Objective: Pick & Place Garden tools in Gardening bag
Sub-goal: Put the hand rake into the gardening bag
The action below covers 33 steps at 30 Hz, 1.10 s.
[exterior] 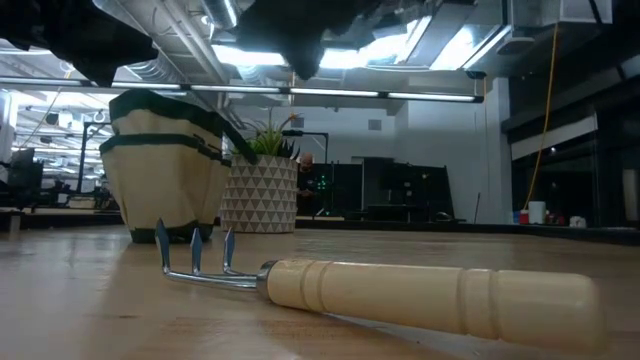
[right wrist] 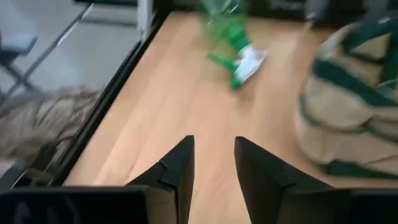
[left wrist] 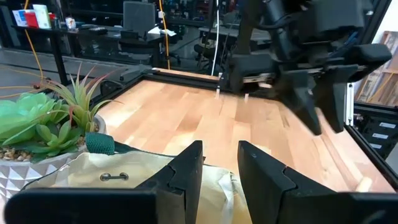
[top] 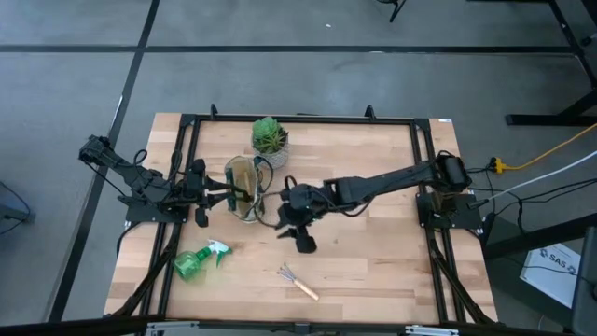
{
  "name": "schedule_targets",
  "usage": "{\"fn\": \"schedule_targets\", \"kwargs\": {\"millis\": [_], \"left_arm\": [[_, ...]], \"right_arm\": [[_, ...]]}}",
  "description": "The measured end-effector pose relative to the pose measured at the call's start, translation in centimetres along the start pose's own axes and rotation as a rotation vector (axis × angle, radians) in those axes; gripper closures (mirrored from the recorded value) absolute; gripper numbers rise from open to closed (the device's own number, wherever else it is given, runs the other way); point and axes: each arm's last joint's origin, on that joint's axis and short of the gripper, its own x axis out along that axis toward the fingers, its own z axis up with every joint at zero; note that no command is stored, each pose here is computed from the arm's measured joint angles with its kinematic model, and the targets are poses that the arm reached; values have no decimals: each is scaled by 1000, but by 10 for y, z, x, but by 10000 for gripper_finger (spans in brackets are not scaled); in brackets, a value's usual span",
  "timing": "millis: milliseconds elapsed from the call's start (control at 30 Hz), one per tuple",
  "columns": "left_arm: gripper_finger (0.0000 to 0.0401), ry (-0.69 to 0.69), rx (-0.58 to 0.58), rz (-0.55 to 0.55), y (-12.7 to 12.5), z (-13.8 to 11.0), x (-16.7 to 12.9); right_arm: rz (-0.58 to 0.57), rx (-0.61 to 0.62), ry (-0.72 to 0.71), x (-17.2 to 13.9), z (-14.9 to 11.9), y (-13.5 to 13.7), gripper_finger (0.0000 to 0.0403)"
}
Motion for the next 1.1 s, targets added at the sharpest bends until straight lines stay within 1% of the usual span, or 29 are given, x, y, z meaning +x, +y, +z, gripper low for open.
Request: {"fn": "schedule_targets", "kwargs": {"millis": [133, 200, 333, 533, 667, 733, 800, 933, 1000, 1100], "left_arm": [[303, 0, 0, 0, 0, 0, 0], [303, 1, 1, 1, 0, 0, 0], [303, 0, 0, 0, 0, 0, 0], [303, 0, 0, 0, 0, 0, 0], [303, 0, 0, 0, 0, 0, 0], [303, 0, 0, 0, 0, 0, 0], [303, 0, 0, 0, 0, 0, 0], [303, 0, 0, 0, 0, 0, 0], [303, -1, 0, 0, 0, 0, 0], [303, 1, 1, 1, 0, 0, 0]], "right_arm": [[27, -53, 110, -4, -9, 15, 286], [46, -85, 141, -3, -12, 22, 286], [112, -112, 211, -3, -19, 32, 286], [135, -102, 267, -4, -24, 39, 286], [132, -60, 332, -5, -31, 40, 286], [127, -32, 349, -4, -39, 39, 286], [120, 10, 371, -4, -52, 39, 286], [78, 92, 322, -7, -81, 40, 286], [74, 115, 264, -10, -95, 43, 286], [87, 126, 151, -19, -107, 49, 286]]}}
